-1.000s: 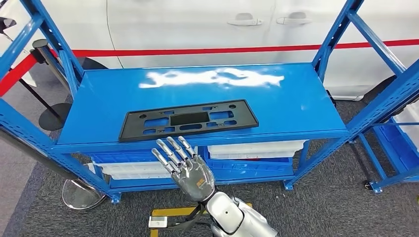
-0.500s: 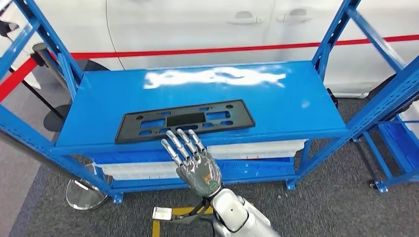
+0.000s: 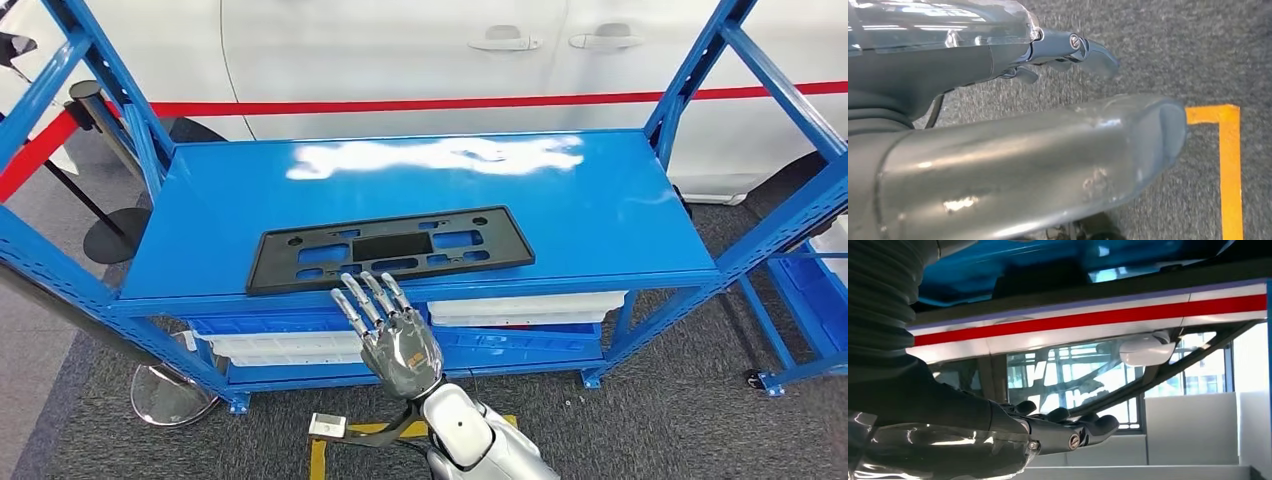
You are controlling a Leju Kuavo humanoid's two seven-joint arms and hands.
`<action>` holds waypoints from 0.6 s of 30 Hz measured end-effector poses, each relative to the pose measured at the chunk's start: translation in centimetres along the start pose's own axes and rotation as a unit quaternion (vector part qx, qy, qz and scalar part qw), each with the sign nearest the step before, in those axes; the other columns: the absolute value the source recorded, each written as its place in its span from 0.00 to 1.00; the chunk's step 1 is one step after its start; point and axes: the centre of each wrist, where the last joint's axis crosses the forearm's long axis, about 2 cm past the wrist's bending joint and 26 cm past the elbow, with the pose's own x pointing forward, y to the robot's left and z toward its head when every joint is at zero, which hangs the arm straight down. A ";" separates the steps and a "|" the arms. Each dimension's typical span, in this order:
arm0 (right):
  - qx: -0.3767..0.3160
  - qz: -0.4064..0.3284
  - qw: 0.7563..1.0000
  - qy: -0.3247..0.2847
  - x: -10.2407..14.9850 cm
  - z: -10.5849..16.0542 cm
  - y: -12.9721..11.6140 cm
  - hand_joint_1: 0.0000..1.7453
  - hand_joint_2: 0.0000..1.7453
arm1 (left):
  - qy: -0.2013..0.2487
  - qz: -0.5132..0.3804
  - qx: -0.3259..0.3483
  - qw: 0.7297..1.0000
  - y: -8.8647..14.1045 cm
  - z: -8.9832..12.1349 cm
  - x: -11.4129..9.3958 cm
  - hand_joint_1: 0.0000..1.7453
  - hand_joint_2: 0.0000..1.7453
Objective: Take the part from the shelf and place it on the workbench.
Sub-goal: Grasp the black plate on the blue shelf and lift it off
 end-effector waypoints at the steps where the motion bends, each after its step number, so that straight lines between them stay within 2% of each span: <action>1: 0.005 0.001 1.000 0.000 0.0 0.1 0.2 0.00 1.00 | 0.000 0.000 0.000 1.000 0.0 0.0 0.0 0.00 0.00; 7: 0.039 0.004 0.999 0.002 0.0 1.3 1.4 0.00 1.00 | 0.003 -0.002 0.000 1.000 0.1 0.0 0.0 0.00 0.00; 18: 0.061 -0.001 0.998 0.013 0.4 1.6 2.2 0.00 1.00 | 0.005 0.001 -0.001 1.000 0.3 -0.1 0.1 0.00 0.00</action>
